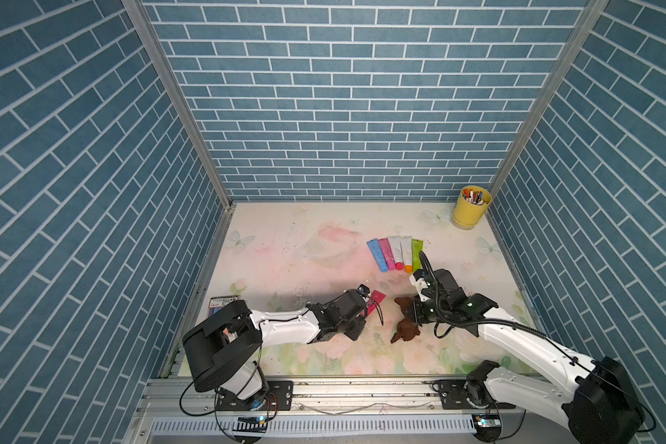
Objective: Wipe the surface of the toothpaste tube
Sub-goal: Place the toothpaste at the center of the board.
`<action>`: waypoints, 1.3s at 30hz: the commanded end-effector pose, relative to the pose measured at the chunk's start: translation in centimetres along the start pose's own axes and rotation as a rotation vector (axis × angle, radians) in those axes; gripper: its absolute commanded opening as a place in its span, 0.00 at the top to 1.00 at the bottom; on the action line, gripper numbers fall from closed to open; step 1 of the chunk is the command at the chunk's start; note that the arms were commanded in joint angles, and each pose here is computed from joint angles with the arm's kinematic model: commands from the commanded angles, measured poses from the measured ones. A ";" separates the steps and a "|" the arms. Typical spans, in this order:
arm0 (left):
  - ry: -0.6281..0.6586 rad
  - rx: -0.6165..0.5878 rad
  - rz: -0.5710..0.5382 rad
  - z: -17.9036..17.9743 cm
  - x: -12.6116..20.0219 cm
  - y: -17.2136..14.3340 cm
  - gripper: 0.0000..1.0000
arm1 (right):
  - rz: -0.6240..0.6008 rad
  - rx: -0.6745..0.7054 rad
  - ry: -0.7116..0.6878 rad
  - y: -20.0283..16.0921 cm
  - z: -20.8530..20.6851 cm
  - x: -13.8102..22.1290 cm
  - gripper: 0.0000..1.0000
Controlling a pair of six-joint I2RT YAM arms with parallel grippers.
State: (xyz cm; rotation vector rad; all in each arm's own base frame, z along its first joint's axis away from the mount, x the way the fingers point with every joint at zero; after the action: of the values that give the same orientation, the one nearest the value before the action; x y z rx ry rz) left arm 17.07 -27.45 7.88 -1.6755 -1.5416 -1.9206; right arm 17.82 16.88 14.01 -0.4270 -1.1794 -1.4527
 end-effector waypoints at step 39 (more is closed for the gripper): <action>-0.134 -0.183 -0.044 -4.3 -0.3 -3.1 0.62 | 0.093 0.104 -0.067 -2.2 0.3 -4.8 0.56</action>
State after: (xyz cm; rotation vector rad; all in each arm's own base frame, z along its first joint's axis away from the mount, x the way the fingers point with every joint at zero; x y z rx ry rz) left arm 12.46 -29.20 6.86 -1.8846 -1.5079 -2.0521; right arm 16.93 19.84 10.80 -0.3960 -1.2245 -1.3042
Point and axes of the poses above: each gripper's point midway between its finger pads, its own x axis back along the fingers, its own z axis along the line the jaws close on, y = z × x, the point moved 6 cm from there along x, back along the fingers, and after that the axes turned 2 degrees about x, right-handed, at the moved point
